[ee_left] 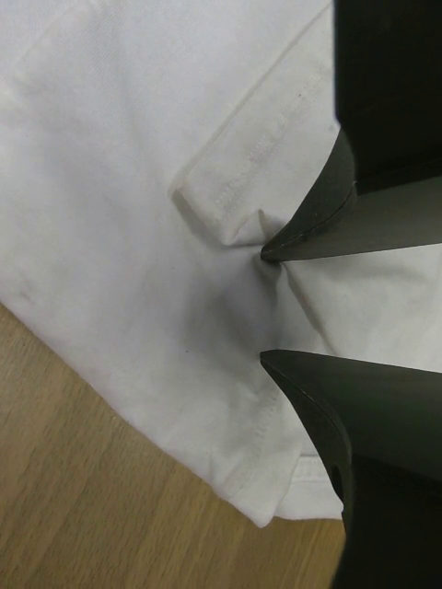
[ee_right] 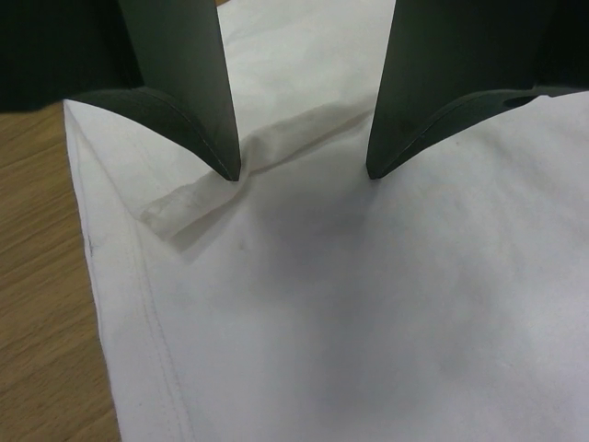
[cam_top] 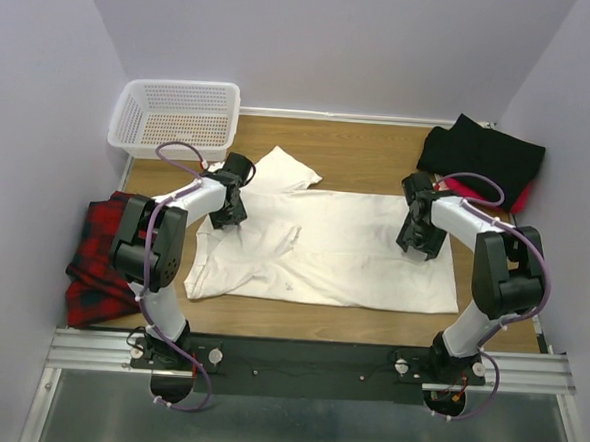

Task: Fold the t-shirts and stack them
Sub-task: Fold the flattened tshirt in 1/3 of the way, then grap the side of the flattened tshirt furthest away from the robot with both arms

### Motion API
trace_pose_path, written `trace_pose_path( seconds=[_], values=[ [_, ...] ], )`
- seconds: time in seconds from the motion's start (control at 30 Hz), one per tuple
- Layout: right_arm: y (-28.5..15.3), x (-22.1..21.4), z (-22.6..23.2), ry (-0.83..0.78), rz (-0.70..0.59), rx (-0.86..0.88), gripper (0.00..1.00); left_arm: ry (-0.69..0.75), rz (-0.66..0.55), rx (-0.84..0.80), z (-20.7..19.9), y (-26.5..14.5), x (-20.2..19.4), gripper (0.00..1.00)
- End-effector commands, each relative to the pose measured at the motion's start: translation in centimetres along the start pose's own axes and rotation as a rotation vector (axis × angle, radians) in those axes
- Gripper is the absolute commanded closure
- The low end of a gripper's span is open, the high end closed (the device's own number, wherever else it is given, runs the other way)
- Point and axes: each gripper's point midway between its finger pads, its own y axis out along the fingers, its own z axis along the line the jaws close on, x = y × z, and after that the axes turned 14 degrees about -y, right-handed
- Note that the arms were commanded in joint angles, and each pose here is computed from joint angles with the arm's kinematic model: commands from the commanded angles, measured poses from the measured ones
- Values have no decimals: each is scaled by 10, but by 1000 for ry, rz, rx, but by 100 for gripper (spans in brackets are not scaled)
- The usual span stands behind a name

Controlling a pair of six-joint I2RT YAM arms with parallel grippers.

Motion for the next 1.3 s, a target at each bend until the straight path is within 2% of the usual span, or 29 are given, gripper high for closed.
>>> trace_pose_path(
  seconds=[0.0, 0.33, 0.57, 0.77, 1.0, 1.27],
  values=[
    [27, -25, 3, -14, 83, -8, 33, 79, 74, 246, 69, 15, -28, 48],
    [34, -50, -23, 13, 114, -110, 33, 27, 67, 290, 96, 15, -22, 48],
    [26, -36, -24, 24, 72, -107, 33, 49, 43, 221, 81, 7, -9, 51],
    [-3, 11, -26, 35, -76, -85, 33, 93, -76, 95, 39, -25, 45, 52],
    [-43, 60, -21, 66, -221, -18, 33, 107, -214, -137, -40, -81, 120, 52],
    [-59, 79, -10, 88, -261, 47, 33, 217, -227, -302, -125, -72, 151, 52]
  ],
)
